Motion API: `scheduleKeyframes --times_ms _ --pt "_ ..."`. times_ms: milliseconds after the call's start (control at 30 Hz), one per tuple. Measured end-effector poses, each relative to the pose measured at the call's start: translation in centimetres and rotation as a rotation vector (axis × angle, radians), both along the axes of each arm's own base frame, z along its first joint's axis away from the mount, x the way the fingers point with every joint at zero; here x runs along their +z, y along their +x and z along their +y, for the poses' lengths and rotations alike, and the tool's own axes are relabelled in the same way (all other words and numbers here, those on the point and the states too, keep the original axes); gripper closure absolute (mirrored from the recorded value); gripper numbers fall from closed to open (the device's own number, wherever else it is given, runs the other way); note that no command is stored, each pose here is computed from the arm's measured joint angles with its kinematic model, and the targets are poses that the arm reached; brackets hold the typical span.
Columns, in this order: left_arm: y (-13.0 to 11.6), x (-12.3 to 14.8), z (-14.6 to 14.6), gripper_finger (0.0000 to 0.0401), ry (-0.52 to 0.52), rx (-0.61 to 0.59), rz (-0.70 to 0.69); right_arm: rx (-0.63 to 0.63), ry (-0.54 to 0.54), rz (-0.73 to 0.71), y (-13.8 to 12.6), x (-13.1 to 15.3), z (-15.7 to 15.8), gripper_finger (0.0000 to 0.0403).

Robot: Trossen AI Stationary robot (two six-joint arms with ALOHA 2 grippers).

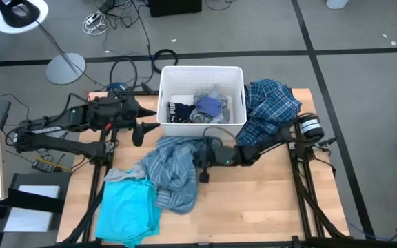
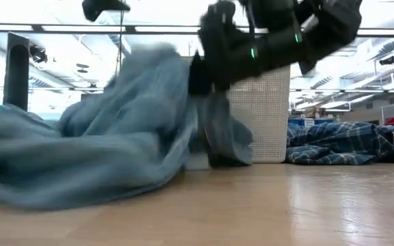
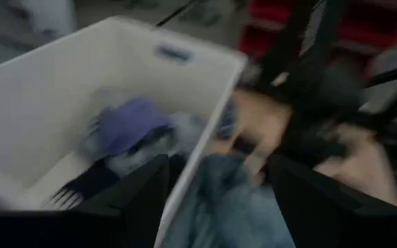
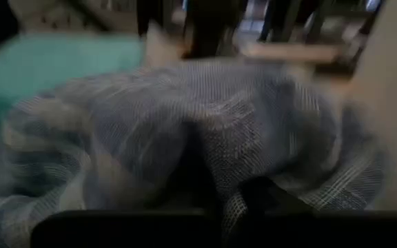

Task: Sort clothes
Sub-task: Put the light blue shirt into the white laundry bin

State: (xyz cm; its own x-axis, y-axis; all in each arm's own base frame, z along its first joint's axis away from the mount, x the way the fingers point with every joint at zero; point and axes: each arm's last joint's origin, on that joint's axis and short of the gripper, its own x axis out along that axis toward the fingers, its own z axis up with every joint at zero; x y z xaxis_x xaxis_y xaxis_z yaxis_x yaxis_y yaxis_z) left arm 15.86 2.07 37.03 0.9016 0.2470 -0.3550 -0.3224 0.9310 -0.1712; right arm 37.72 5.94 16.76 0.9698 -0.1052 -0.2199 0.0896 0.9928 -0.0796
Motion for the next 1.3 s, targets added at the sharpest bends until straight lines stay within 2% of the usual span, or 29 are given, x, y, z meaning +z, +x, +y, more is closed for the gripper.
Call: scheduleKeyframes --times_ms 167,267,333,533,700,833,967,1100,1200,1300 --pt "0.0 -2.3 -0.2 0.0144 -0.002 0.054 0.063 0.038 -0.078 -0.171 -1.1 7.1 -0.9 0.0391" --pt "-0.3 -4.9 -0.2 0.0144 0.011 0.119 0.091 0.034 -0.142 -0.242 -1.8 11.3 -1.4 0.0391" --pt "-0.6 -7.3 -0.1 0.0144 -0.002 0.172 0.108 0.027 -0.198 -0.230 -2.1 13.7 -1.9 0.0391" --pt "-1.9 -11.8 -0.2 0.0144 -0.098 0.199 -0.047 -0.005 -0.333 -0.165 -1.4 20.8 -3.7 0.0391" --pt "-2.3 -14.8 -0.5 0.0144 -0.165 0.193 -0.127 -0.066 -0.402 -0.266 -0.9 27.4 -6.1 0.0391" --pt "-2.2 -17.3 -0.9 0.0144 -0.208 0.174 -0.160 -0.134 -0.424 -0.342 -1.0 31.5 -8.1 0.0391" --pt "-2.2 -18.7 -1.2 0.0144 -0.224 0.157 -0.218 -0.213 -0.440 -0.420 -1.4 34.4 -10.3 0.0391" --pt "-2.4 -19.6 -1.2 0.0144 -0.224 0.157 -0.212 -0.325 -0.455 -0.453 -1.8 36.0 -12.8 0.0386" --pt "-2.4 -19.6 -1.2 0.0144 -0.220 0.164 -0.214 -0.482 -0.453 -0.417 -2.2 35.9 -14.8 0.0388" --pt "-2.4 -19.6 -1.2 0.0144 -0.208 0.161 -0.211 -0.633 -0.447 -0.274 -2.5 34.9 -16.5 0.0391"
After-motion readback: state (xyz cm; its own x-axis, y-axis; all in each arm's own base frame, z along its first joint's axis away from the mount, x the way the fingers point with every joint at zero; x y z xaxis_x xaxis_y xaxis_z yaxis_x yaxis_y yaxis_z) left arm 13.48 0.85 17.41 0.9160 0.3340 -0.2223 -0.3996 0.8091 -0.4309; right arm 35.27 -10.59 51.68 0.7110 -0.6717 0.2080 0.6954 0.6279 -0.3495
